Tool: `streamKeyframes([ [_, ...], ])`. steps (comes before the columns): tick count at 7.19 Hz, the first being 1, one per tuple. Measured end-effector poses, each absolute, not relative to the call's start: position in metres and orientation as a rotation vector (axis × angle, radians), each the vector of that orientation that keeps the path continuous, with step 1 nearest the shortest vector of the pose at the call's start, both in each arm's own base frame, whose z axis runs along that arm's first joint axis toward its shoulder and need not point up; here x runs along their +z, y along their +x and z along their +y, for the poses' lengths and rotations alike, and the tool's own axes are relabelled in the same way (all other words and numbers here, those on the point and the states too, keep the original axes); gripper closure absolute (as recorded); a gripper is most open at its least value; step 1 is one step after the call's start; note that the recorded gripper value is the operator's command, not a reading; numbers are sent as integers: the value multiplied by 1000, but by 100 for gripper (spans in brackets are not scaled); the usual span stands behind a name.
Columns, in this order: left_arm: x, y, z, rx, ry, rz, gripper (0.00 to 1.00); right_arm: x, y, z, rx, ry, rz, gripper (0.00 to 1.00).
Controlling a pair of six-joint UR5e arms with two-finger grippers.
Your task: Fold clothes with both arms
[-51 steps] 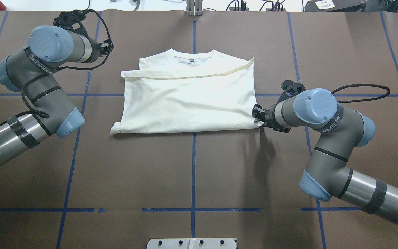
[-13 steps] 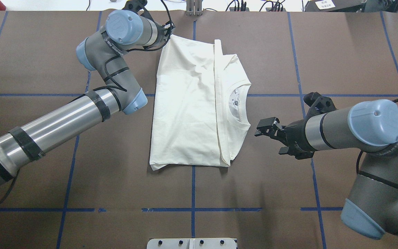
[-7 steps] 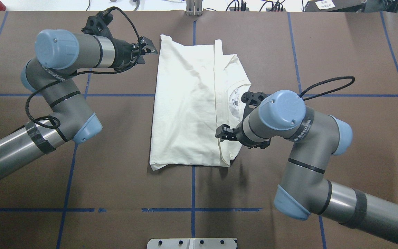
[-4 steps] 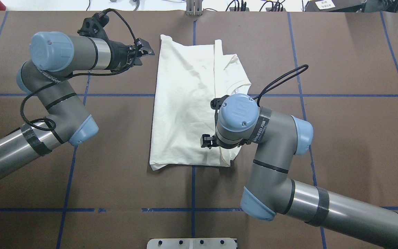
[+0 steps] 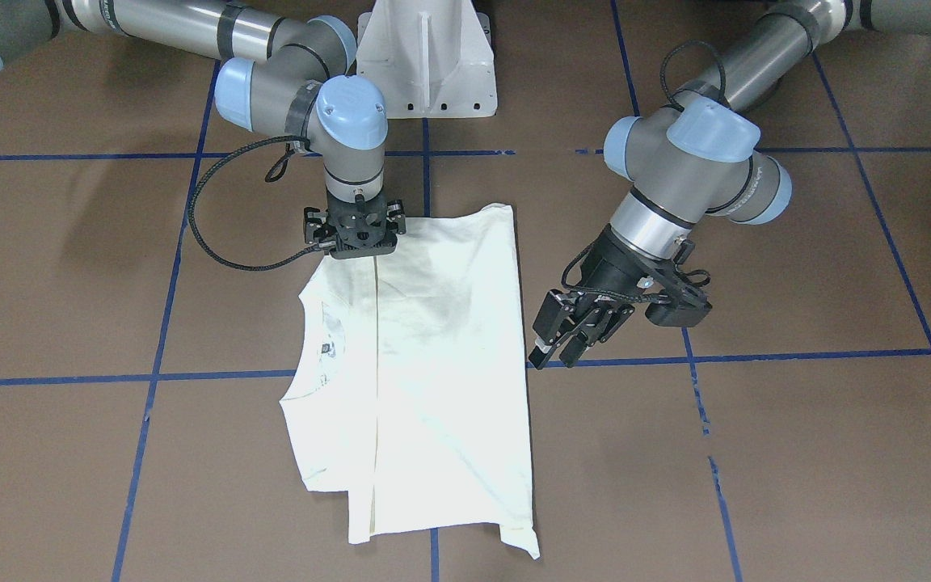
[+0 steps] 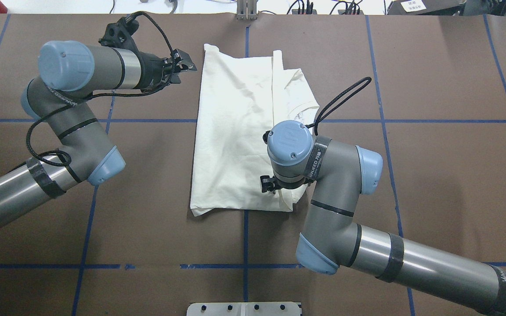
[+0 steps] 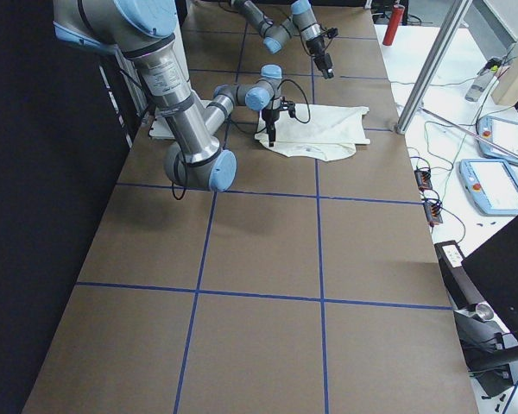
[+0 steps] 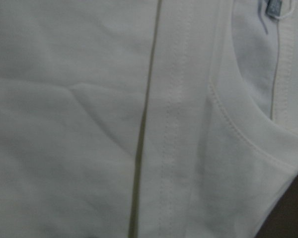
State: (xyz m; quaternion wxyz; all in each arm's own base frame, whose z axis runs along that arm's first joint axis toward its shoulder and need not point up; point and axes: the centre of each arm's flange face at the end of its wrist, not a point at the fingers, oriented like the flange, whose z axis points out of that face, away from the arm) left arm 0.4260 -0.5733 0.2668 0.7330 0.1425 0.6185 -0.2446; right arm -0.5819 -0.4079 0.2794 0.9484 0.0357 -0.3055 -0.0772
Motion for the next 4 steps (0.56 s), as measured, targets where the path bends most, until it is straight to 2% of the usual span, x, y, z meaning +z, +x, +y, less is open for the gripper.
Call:
streamKeyframes([
  [4, 267, 426, -573, -538, 313, 1359, 38, 333, -496, -409, -248, 97, -544, 0],
])
